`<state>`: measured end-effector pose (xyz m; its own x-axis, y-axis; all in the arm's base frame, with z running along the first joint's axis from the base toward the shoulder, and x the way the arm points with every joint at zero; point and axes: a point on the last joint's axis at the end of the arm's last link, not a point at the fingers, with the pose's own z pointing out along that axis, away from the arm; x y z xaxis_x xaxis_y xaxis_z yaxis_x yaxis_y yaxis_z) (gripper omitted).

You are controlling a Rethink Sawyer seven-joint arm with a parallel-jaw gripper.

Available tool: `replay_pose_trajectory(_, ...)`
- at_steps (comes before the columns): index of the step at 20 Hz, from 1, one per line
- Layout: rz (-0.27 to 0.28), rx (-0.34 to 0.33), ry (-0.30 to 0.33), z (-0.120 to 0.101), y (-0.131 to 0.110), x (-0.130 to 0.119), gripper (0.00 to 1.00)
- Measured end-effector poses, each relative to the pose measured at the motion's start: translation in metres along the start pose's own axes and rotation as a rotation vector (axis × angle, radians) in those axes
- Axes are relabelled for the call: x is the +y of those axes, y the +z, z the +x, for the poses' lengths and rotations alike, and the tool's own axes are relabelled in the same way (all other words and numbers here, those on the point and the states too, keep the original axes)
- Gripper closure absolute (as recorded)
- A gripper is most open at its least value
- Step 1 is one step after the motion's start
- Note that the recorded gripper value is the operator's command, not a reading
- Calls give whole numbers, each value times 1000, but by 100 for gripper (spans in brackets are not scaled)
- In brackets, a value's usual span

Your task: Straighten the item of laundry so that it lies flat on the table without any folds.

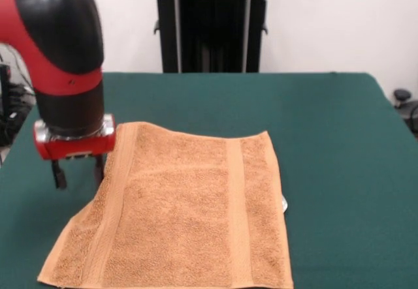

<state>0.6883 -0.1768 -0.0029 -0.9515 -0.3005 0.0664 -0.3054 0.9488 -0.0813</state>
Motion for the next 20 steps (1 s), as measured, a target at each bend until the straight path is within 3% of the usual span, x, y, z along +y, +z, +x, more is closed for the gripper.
replay_pose_trajectory(10,72,39,-55,-1,-86,43,0)
replay_pose_trajectory(20,77,46,-20,6,-125,60,0)
